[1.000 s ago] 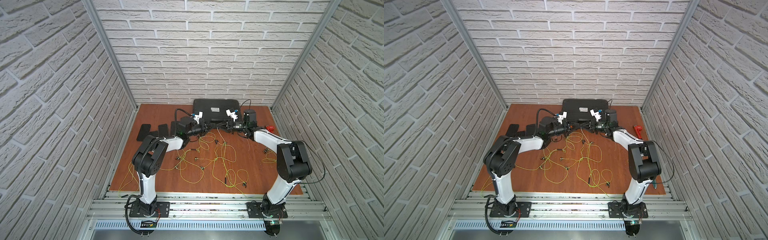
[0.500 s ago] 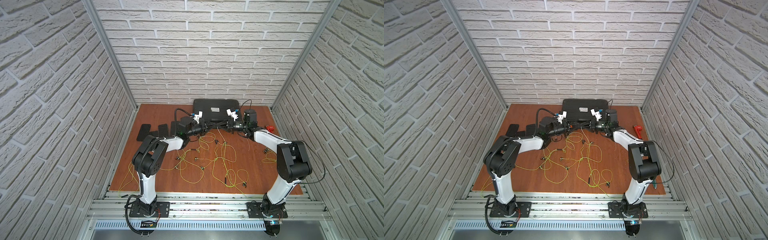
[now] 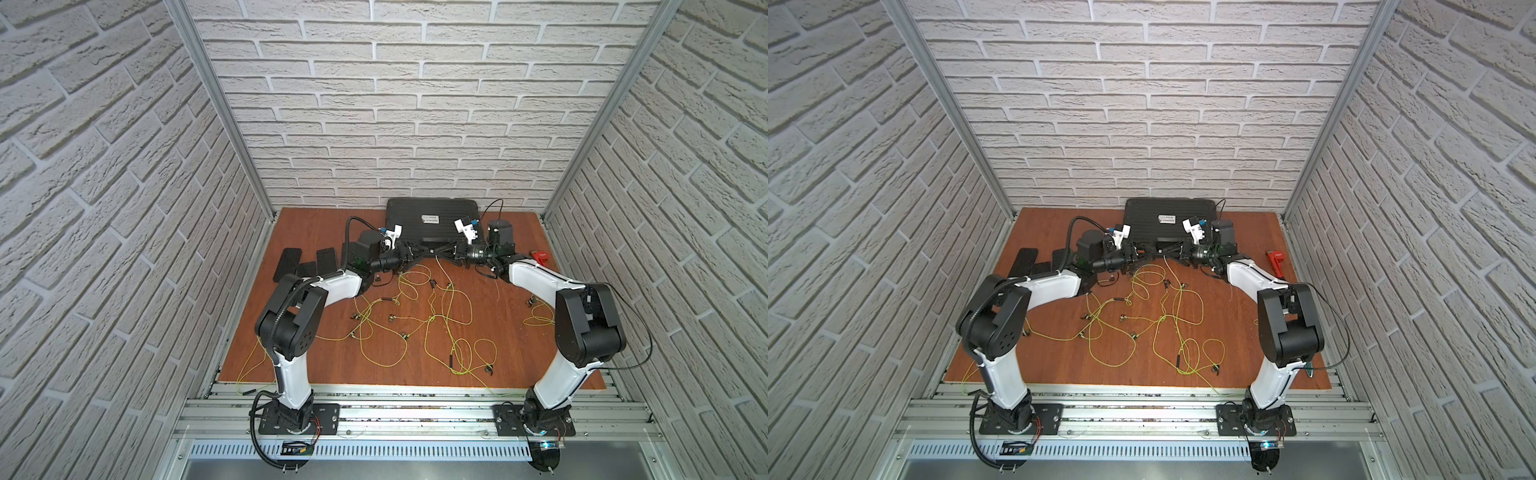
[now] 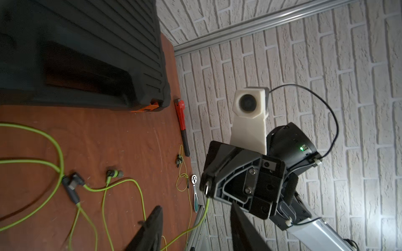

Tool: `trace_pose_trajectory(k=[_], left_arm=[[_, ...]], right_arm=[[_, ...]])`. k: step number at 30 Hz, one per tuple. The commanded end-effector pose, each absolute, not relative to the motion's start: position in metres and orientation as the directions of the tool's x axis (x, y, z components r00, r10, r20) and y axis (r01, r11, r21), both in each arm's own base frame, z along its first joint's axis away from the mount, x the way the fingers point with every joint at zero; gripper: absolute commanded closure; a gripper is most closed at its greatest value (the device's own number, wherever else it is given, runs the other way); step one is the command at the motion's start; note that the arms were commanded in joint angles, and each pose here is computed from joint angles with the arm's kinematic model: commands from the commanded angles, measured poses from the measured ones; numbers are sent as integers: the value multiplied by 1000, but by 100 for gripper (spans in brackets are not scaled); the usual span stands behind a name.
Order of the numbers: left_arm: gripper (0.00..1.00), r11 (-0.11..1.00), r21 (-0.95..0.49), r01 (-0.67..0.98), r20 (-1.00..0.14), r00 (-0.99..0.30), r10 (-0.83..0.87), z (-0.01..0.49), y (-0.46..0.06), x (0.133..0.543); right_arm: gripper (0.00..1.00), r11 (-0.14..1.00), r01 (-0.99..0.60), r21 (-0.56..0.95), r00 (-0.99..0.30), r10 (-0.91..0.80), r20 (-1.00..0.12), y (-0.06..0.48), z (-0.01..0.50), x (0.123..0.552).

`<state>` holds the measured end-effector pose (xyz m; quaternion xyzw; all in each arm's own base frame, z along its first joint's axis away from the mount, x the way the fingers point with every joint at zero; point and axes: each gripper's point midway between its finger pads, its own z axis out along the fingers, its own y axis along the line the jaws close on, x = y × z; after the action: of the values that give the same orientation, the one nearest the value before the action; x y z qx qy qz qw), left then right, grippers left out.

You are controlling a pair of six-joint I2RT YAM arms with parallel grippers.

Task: Plug wired earphones into phones
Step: Pick up the wired earphone from the center of the board, then adjust the distractor at the center of the board.

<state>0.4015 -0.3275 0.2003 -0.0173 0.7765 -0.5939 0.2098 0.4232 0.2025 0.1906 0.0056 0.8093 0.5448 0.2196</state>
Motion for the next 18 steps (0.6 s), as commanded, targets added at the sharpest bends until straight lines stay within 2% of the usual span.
trace_pose_trajectory(k=[1,6,8,14,18], left_arm=[[41,476,-839,263,-428,-860,-279,216,-286,421],[40,725,-677,129,-469,-834,-290,191,-226,460],[40,788,-612,61,-476,-825,-306,180,-205,477],[38,910,-412,-56,-505,-817,-279,140,-169,526],[34,937,-342,-64,-476,-848,-232,106,-174,549]], right_arm=[[94,510,-265,818,-882,215,-419,191,188,409],[94,660,-239,712,-879,165,-447,173,172,388],[94,695,-228,682,-877,157,-454,166,168,382],[94,756,-213,619,-868,144,-476,152,164,365],[94,775,-211,596,-864,138,-485,147,163,357]])
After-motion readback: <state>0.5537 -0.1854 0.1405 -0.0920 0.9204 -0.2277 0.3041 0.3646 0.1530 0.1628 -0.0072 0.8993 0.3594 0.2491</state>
